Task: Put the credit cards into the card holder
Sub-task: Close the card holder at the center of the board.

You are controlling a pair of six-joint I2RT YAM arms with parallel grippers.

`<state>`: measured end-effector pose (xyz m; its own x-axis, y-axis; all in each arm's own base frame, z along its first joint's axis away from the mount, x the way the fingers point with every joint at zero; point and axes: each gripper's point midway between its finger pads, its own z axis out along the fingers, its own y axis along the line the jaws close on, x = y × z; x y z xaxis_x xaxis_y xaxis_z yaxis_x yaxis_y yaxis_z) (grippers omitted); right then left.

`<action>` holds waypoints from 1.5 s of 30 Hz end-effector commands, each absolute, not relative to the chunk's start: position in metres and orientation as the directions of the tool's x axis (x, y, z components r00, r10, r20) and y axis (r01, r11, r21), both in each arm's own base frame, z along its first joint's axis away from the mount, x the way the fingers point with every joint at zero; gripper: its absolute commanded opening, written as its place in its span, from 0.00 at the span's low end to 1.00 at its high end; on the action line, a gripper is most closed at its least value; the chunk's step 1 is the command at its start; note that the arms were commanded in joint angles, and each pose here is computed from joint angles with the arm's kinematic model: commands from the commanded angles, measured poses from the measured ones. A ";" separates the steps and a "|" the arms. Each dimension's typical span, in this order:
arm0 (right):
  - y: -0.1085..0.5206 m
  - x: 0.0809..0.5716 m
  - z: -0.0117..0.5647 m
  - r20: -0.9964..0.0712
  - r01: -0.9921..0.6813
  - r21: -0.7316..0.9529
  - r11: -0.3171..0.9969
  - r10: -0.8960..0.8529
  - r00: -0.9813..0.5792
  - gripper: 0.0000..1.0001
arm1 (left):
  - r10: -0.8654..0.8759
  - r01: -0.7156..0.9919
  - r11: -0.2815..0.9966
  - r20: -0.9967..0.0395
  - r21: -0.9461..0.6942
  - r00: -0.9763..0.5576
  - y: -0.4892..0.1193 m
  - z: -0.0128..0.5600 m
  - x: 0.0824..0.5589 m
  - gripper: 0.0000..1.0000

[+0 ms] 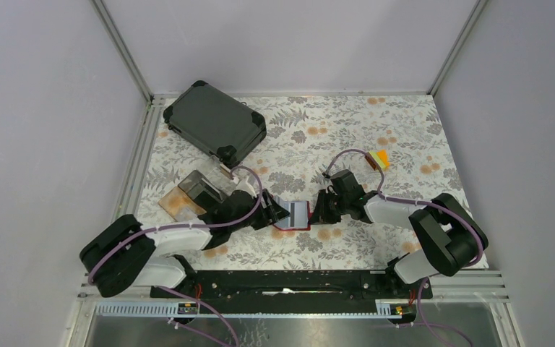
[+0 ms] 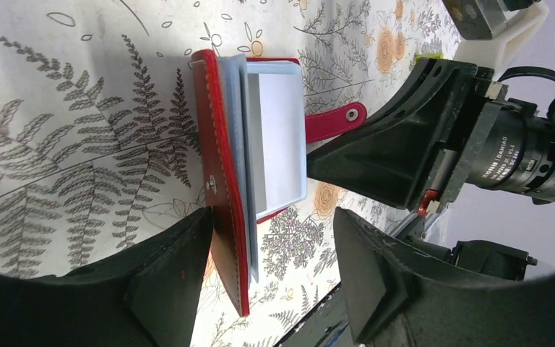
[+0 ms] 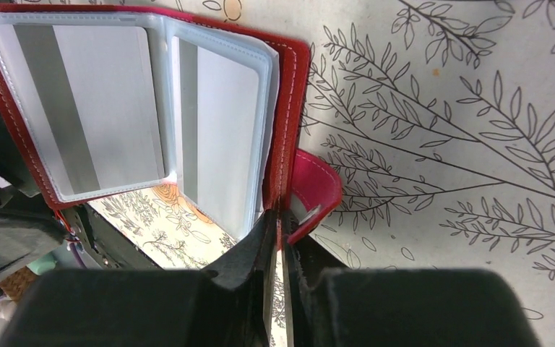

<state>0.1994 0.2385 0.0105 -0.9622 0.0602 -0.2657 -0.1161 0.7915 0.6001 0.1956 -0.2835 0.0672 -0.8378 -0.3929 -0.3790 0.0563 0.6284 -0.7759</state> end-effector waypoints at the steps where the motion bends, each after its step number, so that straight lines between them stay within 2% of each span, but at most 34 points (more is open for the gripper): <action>1: 0.232 0.194 0.005 -0.249 -0.104 0.557 0.824 0.047 -0.967 0.15 | -0.385 0.177 0.529 -0.420 -0.830 -0.822 -0.316 0.108 0.209 0.64; 6: 0.232 0.199 0.018 -0.288 -0.120 0.557 0.822 0.055 -0.956 0.28 | -0.370 0.205 0.516 -0.432 -0.832 -0.822 -0.331 0.117 0.212 0.64; 11: 0.215 0.199 0.023 -0.307 -0.087 0.491 0.867 0.079 -0.948 0.33 | -0.346 0.214 0.519 -0.432 -0.827 -0.832 -0.343 0.113 0.212 0.64; 16: 0.193 0.203 0.035 -0.384 -0.048 0.431 0.901 0.135 -0.914 0.49 | -0.321 0.213 0.527 -0.425 -0.823 -0.846 -0.352 0.100 0.213 0.64; 20: 0.199 0.202 0.050 -0.417 -0.082 0.494 0.865 0.153 -0.896 0.60 | -0.310 0.217 0.507 -0.411 -0.834 -0.857 -0.360 0.095 0.212 0.64; 23: 0.212 0.199 0.054 -0.400 -0.099 0.565 0.819 0.166 -0.902 0.65 | -0.311 0.210 0.506 -0.404 -0.836 -0.860 -0.362 0.092 0.212 0.64; 28: 0.230 0.200 0.050 -0.364 -0.118 0.626 0.771 0.155 -0.918 0.65 | -0.322 0.194 0.521 -0.402 -0.831 -0.857 -0.356 0.087 0.211 0.64; 38: 0.239 0.200 0.031 -0.309 -0.099 0.640 0.762 0.137 -0.941 0.53 | -0.328 0.160 0.536 -0.379 -0.829 -0.865 -0.353 0.075 0.209 0.62; 45: 0.247 0.196 0.021 -0.262 -0.082 0.665 0.742 0.129 -0.957 0.37 | -0.325 0.152 0.545 -0.375 -0.825 -0.868 -0.351 0.070 0.208 0.61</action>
